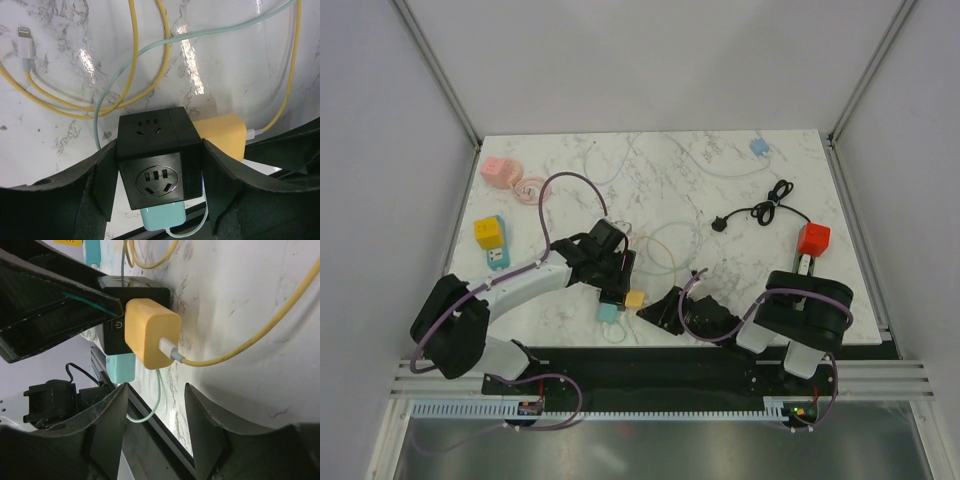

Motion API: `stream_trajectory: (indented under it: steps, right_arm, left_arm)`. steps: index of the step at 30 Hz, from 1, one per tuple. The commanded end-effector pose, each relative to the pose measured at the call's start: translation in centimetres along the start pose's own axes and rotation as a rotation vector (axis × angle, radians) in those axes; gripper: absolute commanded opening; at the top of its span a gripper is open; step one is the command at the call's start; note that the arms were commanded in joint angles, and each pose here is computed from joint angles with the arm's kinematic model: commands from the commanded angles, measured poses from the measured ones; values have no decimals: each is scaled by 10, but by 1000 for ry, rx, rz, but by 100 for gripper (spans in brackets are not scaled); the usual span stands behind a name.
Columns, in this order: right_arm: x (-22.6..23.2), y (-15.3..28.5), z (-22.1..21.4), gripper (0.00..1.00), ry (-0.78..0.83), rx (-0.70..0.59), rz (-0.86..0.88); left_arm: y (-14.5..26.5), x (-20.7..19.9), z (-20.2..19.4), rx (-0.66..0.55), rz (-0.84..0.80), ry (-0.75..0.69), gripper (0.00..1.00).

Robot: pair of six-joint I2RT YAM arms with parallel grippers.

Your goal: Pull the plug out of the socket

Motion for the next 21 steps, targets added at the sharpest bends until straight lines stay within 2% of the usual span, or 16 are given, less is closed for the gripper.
stream_trajectory:
  steps: [1,7,9,11,14,21]
  right_arm:
    - [32,1,6,57,-84,-37,191]
    - [22,0,3,60,-119,-42,232]
    - [24,0,4,61,-97,-55,248]
    - [28,2,7,67,-72,-73,260]
    - [24,-1,8,70,-21,-85,210]
    - [27,-4,16,65,83,-123,180]
  left_arm:
    - [12,-10,12,-91,-59,54,2]
    - [22,-17,12,-151,-125,130,2]
    - [24,-19,13,-160,-144,150,2]
    - [24,-21,11,-152,-155,158,2]
    - [25,-23,9,-148,-180,168,2]
    - [27,-24,4,-140,-198,170,2]
Point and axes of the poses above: each gripper's point midway between its finger pads, its own y axis back along the fingers, its own x axis along the line the jaws close on, z = x × y, the point moved 5 cm from there along y, back along the fingers, and after that the axes turned 1 degree about -y, right-handed, at the moved point
